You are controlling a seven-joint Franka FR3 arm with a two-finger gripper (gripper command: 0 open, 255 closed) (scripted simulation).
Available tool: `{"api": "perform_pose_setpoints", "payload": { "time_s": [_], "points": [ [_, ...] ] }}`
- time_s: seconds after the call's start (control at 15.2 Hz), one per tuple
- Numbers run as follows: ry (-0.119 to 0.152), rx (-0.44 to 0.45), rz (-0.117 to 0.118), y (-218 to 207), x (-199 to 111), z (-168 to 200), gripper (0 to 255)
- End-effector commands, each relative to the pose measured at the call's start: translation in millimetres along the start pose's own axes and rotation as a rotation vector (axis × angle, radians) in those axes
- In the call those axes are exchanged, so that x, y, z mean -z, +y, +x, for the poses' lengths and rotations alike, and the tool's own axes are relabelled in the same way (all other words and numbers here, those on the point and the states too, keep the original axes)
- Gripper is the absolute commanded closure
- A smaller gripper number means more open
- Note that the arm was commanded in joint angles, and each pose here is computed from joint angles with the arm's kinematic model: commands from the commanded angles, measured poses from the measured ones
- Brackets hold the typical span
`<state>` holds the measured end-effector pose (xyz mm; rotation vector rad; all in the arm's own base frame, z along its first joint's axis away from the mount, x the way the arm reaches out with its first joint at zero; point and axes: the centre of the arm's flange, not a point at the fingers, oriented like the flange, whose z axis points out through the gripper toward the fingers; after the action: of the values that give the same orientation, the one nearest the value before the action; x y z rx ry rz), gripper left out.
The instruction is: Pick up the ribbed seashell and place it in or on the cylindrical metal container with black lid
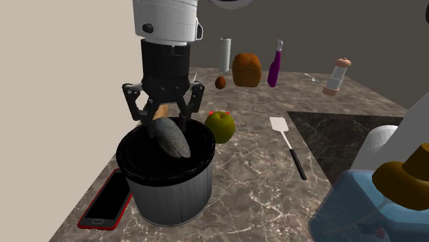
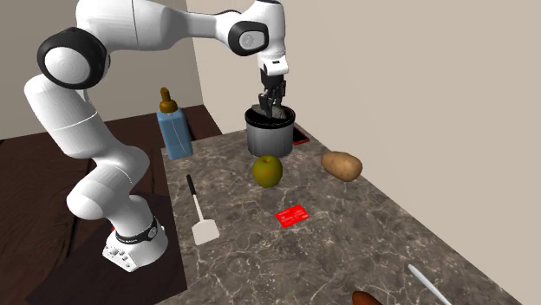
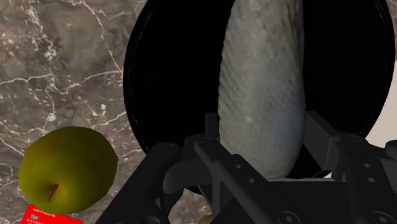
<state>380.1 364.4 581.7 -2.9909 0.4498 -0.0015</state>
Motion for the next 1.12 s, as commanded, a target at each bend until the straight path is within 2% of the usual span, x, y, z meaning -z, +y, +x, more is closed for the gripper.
{"api": "perform_pose_setpoints", "payload": {
  "time_s": [0.0,0.33,0.4,0.73,0.99,1.06],
  "points": [
    [0.000,0.000,0.000,0.5,-1.7,-0.3,255],
    [0.000,0.000,0.000,0.5,-1.7,-0.3,255],
    [0.000,0.000,0.000,0.5,-1.7,-0.2,0],
    [0.000,0.000,0.000,0.5,-1.6,-0.3,0],
    [0.000,0.000,0.000,0.5,48.3,-0.3,0],
    [0.000,0.000,0.000,0.5,48.3,-0.3,0]
  ]
}}
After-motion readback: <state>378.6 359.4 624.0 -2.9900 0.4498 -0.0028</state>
